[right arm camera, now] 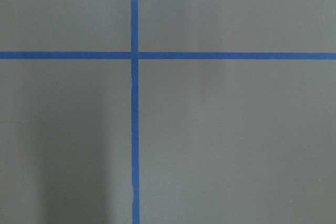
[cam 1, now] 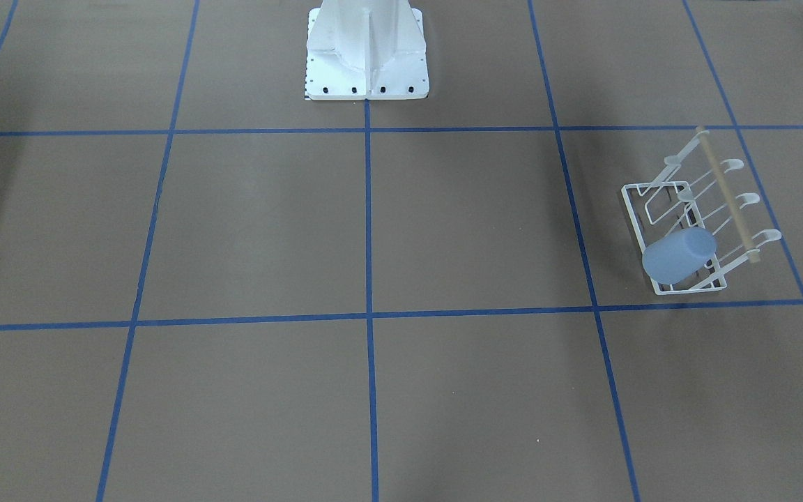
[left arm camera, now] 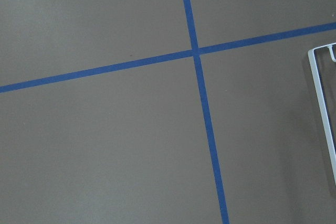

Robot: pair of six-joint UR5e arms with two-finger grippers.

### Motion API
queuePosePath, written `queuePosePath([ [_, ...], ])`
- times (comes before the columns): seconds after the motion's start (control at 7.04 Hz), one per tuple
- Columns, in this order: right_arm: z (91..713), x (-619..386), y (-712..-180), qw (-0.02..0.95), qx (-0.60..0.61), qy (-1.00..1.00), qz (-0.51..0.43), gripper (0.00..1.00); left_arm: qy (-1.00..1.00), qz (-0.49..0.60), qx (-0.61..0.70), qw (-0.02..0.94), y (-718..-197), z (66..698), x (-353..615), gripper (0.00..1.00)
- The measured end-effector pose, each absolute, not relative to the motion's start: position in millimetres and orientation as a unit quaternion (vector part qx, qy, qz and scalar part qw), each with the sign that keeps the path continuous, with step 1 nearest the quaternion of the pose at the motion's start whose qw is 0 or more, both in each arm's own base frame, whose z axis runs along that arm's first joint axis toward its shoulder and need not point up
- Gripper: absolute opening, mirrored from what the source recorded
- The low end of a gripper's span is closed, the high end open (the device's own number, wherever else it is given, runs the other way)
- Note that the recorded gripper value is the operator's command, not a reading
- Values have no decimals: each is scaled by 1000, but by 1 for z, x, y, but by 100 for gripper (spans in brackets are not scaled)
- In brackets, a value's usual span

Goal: Hang cup on cup holder

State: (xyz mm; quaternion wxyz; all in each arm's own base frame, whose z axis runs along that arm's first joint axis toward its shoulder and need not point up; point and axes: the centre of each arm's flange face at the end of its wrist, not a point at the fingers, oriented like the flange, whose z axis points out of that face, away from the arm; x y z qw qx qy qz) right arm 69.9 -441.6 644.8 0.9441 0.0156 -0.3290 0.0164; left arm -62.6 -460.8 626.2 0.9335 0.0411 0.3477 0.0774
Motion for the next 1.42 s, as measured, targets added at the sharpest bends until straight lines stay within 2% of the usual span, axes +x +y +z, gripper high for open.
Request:
queuePosePath([
  [1.42,646,69,-441,944,15,-329,15,100,347,76,37,934,-451,629,-62,99],
])
